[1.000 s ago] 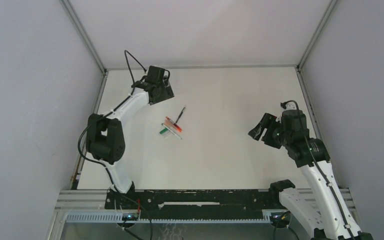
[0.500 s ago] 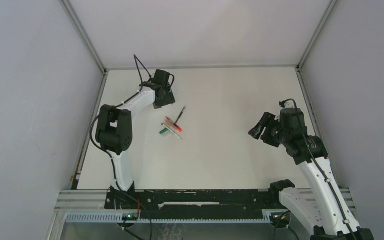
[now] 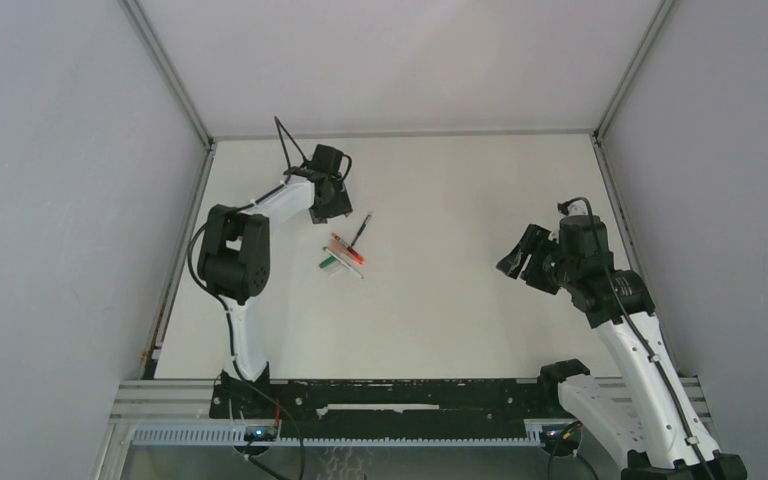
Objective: Insert the pens into the pen caps
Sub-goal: Pick up the pen from the center of the board.
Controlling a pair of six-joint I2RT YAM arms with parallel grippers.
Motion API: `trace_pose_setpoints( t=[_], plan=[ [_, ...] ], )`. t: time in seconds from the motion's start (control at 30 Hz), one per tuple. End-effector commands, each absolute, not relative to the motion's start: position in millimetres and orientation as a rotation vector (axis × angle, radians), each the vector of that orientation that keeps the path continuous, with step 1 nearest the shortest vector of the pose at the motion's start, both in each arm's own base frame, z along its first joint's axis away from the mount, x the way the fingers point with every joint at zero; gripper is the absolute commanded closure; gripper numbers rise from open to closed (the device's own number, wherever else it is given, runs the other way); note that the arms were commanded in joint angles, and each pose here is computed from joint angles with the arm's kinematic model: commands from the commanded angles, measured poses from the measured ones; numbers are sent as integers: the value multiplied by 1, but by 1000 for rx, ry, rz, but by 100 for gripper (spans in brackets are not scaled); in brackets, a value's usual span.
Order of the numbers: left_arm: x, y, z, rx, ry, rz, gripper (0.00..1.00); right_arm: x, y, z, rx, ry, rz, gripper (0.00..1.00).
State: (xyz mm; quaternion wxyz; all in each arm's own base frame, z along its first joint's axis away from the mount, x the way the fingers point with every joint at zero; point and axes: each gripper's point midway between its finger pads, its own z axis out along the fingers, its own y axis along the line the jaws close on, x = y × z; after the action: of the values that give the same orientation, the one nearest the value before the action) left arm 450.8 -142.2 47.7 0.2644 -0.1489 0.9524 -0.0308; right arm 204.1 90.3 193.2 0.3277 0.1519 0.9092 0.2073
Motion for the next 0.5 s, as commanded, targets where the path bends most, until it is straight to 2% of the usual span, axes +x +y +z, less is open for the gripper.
trace_pose_setpoints(
  t=[0.0,0.47],
  plan=[
    [454,-147,44,-412,2568,-120,42,213,88,201,416,2335,538,34],
    [437,-152,21,-395,2622,-113,43,212,90,197,422,2336,552,34]
  ],
)
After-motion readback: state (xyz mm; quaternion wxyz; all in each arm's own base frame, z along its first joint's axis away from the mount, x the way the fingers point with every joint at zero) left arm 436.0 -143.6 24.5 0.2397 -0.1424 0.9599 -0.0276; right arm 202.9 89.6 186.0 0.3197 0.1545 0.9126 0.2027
